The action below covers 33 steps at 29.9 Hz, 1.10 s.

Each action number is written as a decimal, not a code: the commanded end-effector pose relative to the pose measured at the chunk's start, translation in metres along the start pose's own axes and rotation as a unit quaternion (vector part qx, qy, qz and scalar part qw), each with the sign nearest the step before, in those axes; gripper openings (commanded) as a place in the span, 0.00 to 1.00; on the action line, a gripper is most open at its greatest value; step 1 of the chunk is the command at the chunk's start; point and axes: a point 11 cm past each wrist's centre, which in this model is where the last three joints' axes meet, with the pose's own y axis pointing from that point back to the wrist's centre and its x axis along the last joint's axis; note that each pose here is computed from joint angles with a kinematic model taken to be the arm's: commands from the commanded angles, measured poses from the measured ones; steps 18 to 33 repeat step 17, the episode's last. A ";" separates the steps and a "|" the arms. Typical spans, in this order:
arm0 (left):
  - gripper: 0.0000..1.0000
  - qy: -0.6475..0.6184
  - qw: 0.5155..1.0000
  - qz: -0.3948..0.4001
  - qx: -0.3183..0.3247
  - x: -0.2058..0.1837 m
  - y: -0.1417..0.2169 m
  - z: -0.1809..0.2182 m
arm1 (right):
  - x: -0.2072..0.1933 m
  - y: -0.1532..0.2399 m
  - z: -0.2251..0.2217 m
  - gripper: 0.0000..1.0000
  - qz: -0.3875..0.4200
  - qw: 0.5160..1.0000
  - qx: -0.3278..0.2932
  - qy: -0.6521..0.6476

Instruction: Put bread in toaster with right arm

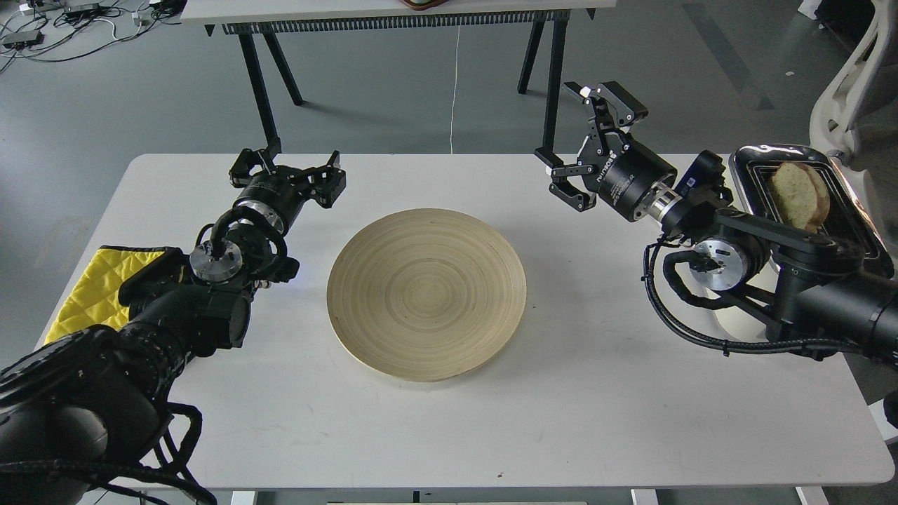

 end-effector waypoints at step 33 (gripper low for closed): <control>1.00 0.000 1.000 0.000 0.000 0.000 0.000 0.000 | 0.018 0.005 0.024 0.99 0.031 0.999 -0.001 -0.015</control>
